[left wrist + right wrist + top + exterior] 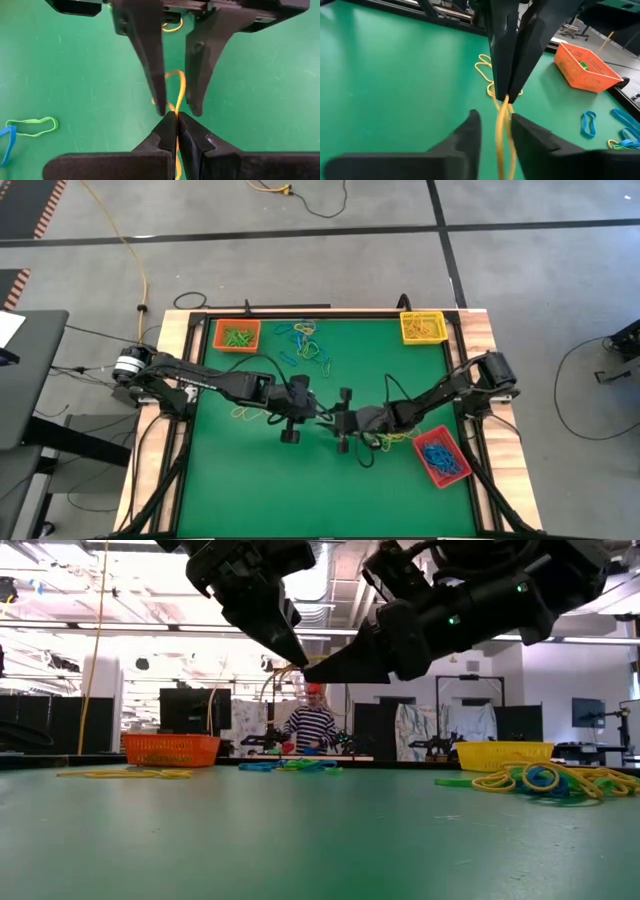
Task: Sort rubber bands into baskets
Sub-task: Put the yellow rubber band into the yellow bin
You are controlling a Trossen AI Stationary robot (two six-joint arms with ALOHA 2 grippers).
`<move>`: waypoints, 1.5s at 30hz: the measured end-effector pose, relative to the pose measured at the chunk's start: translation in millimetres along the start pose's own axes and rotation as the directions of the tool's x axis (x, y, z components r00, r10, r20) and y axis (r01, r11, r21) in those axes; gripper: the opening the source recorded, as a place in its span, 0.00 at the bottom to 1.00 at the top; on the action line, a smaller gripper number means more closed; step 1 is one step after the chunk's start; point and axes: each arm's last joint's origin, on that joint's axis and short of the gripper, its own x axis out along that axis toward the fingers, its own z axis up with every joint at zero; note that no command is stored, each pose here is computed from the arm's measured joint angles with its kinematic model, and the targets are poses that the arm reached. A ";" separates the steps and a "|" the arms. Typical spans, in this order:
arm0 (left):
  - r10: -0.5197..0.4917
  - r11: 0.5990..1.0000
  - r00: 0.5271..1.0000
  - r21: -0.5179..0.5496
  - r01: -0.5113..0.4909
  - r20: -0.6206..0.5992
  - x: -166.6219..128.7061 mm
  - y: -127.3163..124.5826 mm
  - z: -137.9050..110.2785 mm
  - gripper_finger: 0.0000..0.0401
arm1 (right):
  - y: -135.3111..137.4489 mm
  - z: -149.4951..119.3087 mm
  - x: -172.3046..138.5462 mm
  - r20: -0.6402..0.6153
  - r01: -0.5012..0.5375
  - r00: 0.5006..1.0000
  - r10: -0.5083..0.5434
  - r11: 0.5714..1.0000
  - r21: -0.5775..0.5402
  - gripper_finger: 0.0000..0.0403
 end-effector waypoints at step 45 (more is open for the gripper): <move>0.072 0.991 0.985 -0.100 -0.089 -0.155 24.4 -11.8 -59.3 0.46 | -104.8 15.1 -86.0 -0.478 0.411 0.814 -0.330 0.909 0.073 0.03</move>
